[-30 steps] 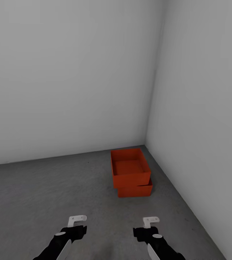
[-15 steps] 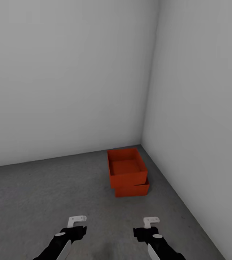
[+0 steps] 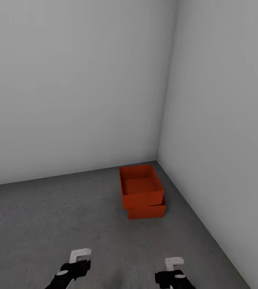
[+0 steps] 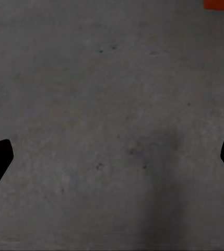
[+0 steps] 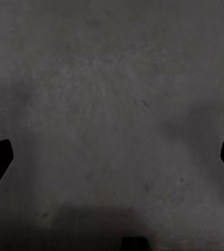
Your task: Move the two storage containers from the living room to the garage. In the garage, place one container on the floor and stack the other container on top of it (either order is fine).
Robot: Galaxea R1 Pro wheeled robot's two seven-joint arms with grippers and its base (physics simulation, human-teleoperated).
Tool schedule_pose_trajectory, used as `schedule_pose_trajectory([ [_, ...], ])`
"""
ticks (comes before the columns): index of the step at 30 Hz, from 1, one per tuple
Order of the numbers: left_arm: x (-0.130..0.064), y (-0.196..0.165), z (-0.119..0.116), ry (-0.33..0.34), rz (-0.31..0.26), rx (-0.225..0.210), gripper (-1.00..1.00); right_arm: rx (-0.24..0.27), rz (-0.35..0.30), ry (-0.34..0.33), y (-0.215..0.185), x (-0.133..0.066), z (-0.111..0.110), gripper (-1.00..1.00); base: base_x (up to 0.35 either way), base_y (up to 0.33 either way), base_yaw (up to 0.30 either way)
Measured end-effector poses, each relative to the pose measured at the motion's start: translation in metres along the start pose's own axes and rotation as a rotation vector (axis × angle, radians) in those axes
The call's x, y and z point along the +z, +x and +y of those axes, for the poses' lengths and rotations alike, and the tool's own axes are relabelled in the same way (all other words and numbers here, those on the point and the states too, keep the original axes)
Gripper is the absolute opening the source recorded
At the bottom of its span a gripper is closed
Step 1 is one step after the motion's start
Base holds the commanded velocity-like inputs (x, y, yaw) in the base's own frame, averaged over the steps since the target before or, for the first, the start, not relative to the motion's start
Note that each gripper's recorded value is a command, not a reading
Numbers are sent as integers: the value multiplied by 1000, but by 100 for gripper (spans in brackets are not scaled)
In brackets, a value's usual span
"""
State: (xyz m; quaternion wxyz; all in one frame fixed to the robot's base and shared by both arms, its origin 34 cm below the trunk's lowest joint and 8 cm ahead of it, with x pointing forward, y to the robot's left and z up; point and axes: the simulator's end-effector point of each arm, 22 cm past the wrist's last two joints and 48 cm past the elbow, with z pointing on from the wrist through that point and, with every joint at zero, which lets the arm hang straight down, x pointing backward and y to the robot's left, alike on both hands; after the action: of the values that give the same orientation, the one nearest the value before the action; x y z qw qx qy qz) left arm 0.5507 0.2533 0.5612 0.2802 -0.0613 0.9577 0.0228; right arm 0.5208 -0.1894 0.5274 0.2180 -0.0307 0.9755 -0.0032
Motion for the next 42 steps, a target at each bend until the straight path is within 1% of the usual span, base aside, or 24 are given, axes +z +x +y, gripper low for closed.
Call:
schedule_pose_trajectory([
  [2, 3, 18, 8, -18, 31, 3, 100, -4, 32, 10, 16, 2, -5, 100, 0, 0, 0],
  [3, 5, 38, 17, -36, 68, 7, 100, -7, 63, 22, 31, 3, -11, 100, 0, 0, 0],
  [6, 6, 74, 31, -67, 137, 17, 100, -12, 104, 41, 56, 5, -21, 100, 0, 0, 0],
  [7, 5, 96, 41, -86, 182, 23, 100, -14, 129, 54, 73, 5, -28, 100, 0, 0, 0],
  [10, 1, 130, 54, -114, 252, 34, 100, -18, 164, 75, 99, 4, -38, 100, 0, 0, 0],
  [11, -3, 150, 63, -131, 294, 40, 100, -20, 186, 87, 116, 2, -44, 100, 0, 0, 0],
  [14, -11, 180, 77, -158, 360, 52, 100, -26, 228, 105, 143, -2, -53, 100, 0, 0, 0],
  [15, -17, 199, 86, -175, 402, 59, 100, -28, 257, 115, 159, -6, -57, 100, 0, 0, 0],
  [18, -28, 226, 98, -198, 461, 70, 100, -34, 297, 123, 183, -12, -62, 100, 0, 0, 0],
  [19, -33, 238, 103, -209, 489, 74, 100, -35, 320, 126, 198, -16, -63, 100, 0, 0, 0],
  [23, -41, 252, 113, -227, 527, 83, 100, -39, 367, 127, 231, -26, -63, 100, 0, 0, 0],
  [27, -43, 257, 118, -235, 538, 85, 100, -42, 392, 127, 248, -32, -63, 100, 0, 0, 0],
  [31, -44, 258, 120, -238, 540, 86, 100, -41, 402, 126, 256, -34, -62, 100, 0, 0, 0],
  [42, -44, 258, 120, -239, 539, 85, 100, -40, 406, 125, 260, -36, -62, 100, 0, 0, 0],
])
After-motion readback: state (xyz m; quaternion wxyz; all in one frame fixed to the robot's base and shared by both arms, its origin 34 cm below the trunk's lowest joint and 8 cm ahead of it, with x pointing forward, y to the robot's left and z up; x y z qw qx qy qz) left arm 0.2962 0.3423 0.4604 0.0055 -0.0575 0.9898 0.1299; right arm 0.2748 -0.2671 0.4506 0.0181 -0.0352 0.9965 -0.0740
